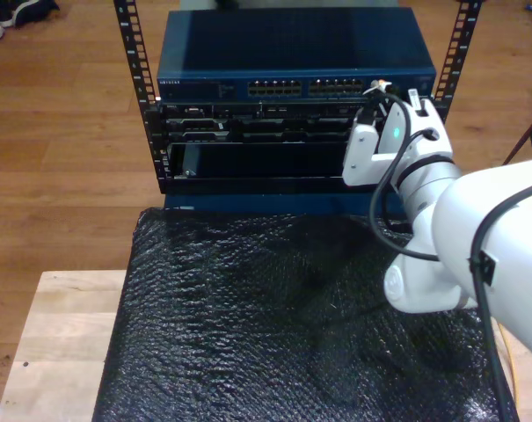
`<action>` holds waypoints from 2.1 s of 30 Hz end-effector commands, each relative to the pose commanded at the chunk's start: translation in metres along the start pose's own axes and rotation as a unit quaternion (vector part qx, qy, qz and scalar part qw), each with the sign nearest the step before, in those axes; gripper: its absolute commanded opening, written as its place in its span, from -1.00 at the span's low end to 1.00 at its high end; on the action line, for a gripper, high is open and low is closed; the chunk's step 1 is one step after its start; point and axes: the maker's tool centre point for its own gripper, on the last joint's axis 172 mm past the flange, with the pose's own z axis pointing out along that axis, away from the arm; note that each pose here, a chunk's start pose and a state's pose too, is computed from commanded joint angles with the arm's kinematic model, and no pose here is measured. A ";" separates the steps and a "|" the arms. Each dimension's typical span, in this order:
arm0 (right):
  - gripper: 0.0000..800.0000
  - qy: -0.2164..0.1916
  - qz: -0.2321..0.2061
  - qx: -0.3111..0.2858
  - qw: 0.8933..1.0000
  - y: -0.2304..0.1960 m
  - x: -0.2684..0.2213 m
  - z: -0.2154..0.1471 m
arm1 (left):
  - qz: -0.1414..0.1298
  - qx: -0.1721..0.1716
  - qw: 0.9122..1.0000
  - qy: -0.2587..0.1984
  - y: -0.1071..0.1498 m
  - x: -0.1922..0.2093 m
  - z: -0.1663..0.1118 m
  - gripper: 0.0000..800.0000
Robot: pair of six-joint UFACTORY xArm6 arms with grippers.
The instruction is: Grab the cable and plug it in
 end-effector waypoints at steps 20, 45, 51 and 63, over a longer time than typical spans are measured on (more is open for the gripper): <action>-1.00 -0.085 -0.001 -0.060 0.995 -0.007 0.001 0.000 | 0.000 0.000 1.000 0.000 0.000 0.000 0.000 1.00; -1.00 -0.114 0.018 -0.093 0.989 -0.026 0.009 0.023 | 0.000 0.000 1.000 0.000 0.000 0.000 0.000 1.00; -1.00 -0.111 0.019 -0.096 0.989 -0.028 0.016 0.027 | 0.000 0.000 1.000 0.000 0.000 0.000 0.000 1.00; -1.00 -0.106 0.019 -0.094 0.990 -0.036 0.024 0.031 | 0.000 0.000 1.000 0.000 0.000 0.000 0.000 1.00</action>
